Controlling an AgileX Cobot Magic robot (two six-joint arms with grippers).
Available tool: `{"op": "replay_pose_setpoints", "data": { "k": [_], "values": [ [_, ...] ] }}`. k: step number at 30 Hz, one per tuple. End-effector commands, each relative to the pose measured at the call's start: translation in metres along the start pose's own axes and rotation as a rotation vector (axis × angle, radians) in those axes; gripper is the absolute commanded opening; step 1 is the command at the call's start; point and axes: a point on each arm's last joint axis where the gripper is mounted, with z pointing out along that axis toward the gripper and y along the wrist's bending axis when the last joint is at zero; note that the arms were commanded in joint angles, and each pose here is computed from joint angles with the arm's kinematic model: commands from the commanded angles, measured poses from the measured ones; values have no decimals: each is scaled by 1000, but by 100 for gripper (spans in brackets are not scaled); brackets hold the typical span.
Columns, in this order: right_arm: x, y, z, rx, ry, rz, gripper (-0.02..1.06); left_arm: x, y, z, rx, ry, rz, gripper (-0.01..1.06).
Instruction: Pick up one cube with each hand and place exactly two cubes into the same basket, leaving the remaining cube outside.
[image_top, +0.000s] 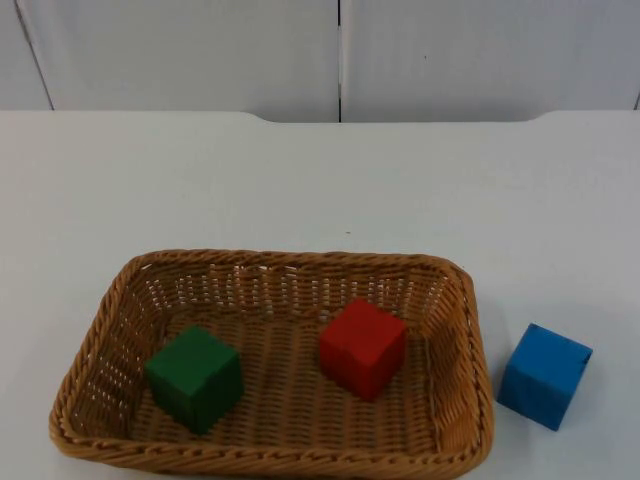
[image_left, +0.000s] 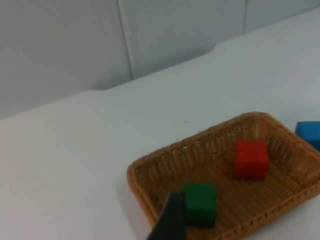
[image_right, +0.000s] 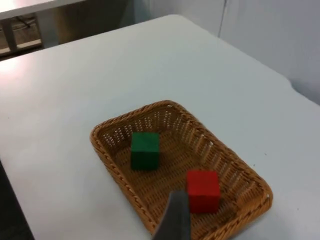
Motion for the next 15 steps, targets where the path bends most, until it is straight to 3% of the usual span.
{"op": "replay_pose_setpoints", "data": {
  "k": [1, 8, 15],
  "values": [
    [2, 0, -8, 15, -10, 1, 69, 7, 2, -1, -26, 62, -32, 77],
    [10, 0, -12, 24, 55, 20, 69, 20, 3, 11, -23, 134, -50, 77],
    [20, -1, -20, 56, 73, 37, 69, 23, 9, 13, -85, 153, -63, 77]
  ]
}}
